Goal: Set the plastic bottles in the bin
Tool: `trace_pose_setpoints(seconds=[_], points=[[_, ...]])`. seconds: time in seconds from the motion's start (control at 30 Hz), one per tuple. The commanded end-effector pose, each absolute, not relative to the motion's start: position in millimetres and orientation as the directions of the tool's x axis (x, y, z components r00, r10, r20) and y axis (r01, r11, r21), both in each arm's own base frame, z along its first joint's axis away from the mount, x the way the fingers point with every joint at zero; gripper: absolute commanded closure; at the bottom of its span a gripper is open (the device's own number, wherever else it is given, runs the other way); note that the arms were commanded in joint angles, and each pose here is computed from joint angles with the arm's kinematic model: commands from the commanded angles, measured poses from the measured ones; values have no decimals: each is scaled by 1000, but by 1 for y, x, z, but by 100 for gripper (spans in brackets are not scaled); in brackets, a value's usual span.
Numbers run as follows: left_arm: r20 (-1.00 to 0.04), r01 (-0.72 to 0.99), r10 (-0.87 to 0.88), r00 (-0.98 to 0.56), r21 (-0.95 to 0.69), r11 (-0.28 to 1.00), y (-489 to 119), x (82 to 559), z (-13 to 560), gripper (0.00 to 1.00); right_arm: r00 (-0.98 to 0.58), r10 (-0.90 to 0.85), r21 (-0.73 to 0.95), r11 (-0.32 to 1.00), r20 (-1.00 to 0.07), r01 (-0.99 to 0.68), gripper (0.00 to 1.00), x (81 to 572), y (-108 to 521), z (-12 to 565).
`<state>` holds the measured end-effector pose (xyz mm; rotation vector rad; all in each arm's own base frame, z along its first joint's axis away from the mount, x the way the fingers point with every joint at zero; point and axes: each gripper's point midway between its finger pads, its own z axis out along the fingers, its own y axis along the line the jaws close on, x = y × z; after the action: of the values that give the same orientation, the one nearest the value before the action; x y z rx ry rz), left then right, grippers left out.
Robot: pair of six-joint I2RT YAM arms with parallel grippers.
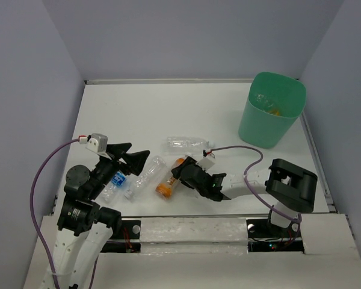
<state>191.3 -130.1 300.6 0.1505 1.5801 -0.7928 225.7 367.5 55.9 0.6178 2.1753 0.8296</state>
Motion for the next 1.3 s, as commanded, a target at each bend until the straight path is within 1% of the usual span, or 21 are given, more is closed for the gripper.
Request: trace_pose_setpoints(seconds=[0.0,0.2,0.3,0.33,0.37,0.43,0.47,0.5,0.53,0.57,0.6,0.63,0.67,0.8,0.9,0.93,1.0,1.1,1.17,1.2,1.27], points=[[-924,562,-345,-162,-374,738,-133,190,309,1,-575,627,671,721,-526,173,44,226,329,66],[-925,564,-345,-160,-373,737,-133,190,309,1,-592,547,633,770,-592,78,45,208,307,106],[-925,564,-345,-160,-373,737,-133,190,309,1,-607,506,655,755,-613,-33,46,196,311,152],[-924,564,-347,-160,-374,736,-133,190,310,1,-585,489,663,740,-647,-114,47,196,312,186],[-924,565,-347,-160,-374,735,-134,190,310,1,-573,480,659,738,-664,-145,47,196,310,201],[-925,567,-346,-158,-372,735,-134,189,310,1,-493,487,634,751,-721,-185,47,205,298,239],[-925,568,-346,-157,-371,735,-134,189,310,1,-373,483,580,787,-792,-212,47,216,280,280],[-925,568,-346,-157,-371,735,-134,189,310,1,-296,476,541,816,-828,-203,47,224,268,301],[-925,569,-347,-154,-370,734,-133,188,311,1,-232,469,512,838,-852,-188,47,229,256,322],[-925,569,-347,-153,-370,734,-133,188,311,1,-156,394,418,891,-906,-176,47,238,241,341],[-925,567,-349,-151,-371,735,-133,188,312,1,-68,411,417,901,-909,-121,47,255,220,379],[-925,568,-349,-149,-369,736,-133,188,312,1,2,325,324,944,-946,-58,48,267,197,393],[-925,568,-351,-147,-369,736,-132,187,312,1,97,361,363,932,-928,10,48,290,167,422],[-925,569,-352,-141,-367,736,-132,186,313,1,233,271,320,924,-934,211,48,330,91,453],[-925,571,-352,-141,-366,734,-132,186,314,1,317,184,311,855,-930,415,49,352,14,476],[-925,571,-351,-143,-367,735,-132,186,313,1,308,175,300,855,-935,424,49,357,16,472],[-926,571,-351,-139,-365,736,-132,185,314,1,315,116,272,813,-942,514,49,362,-17,477],[-926,573,-352,-138,-364,734,-132,185,314,1,309,82,252,789,-948,561,49,368,-42,472],[-926,575,-352,-140,-365,732,-133,185,315,1,266,58,208,787,-962,581,48,380,-46,458],[-925,573,-351,-142,-366,734,-133,186,314,1,208,27,151,781,-978,606,47,392,-47,440],[-925,570,-351,-144,-367,735,-132,186,313,1,162,11,110,779,-987,617,43,401,-46,423]])
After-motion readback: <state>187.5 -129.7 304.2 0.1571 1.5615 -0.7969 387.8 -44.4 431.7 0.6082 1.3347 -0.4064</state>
